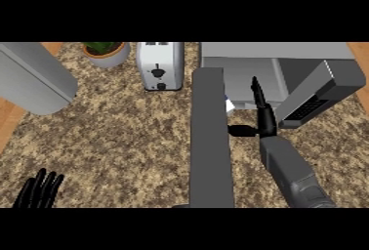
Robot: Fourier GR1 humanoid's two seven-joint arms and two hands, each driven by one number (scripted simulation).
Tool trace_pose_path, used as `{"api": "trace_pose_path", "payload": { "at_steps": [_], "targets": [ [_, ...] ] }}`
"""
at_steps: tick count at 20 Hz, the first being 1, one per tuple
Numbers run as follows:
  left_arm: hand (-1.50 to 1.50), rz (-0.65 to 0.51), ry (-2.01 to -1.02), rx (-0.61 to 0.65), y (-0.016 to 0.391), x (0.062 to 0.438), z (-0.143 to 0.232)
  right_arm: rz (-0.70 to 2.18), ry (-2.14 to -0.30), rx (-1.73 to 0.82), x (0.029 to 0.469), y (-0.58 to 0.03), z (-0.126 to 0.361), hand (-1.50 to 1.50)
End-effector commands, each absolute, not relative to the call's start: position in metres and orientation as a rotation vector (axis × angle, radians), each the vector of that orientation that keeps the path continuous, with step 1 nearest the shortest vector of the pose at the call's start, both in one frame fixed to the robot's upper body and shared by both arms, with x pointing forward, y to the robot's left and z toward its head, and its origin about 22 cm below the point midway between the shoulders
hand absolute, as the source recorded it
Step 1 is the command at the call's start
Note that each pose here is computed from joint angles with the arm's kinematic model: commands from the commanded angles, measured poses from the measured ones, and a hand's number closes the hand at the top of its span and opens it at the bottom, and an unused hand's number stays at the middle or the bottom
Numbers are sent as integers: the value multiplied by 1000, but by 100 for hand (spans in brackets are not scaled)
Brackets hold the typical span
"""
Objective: Pick up the milk, place it into the microwave and close the microwave
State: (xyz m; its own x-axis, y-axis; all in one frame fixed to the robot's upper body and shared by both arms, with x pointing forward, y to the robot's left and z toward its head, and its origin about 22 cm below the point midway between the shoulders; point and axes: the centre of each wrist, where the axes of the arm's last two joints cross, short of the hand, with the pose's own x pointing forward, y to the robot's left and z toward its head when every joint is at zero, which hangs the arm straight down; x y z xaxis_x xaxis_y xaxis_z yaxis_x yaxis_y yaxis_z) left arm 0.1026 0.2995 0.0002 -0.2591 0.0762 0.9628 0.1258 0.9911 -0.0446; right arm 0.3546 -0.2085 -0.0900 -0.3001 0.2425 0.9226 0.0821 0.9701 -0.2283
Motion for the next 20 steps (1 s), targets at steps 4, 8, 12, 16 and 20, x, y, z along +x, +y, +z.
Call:
{"api": "trace_pose_path", "payload": {
  "at_steps": [4, 8, 12, 16, 20],
  "targets": [
    [-150, -96, -1829, -256, 273, 93, -14, 96, -1915, 19, 318, -211, -122, -150],
    [-150, -165, -1822, -323, 257, 115, 3, 115, -1905, 63, 300, -217, -133, -150],
    [-150, -266, -1792, -303, 259, 129, 5, 101, -1906, 9, 280, -238, -137, -150],
    [150, -307, -1784, -310, 234, 142, 3, -26, -1942, 91, 265, -265, -133, -150],
    [150, -368, -1789, -314, 220, 165, 7, -8, -1939, 127, 241, -295, -119, 150]
  ]
}}
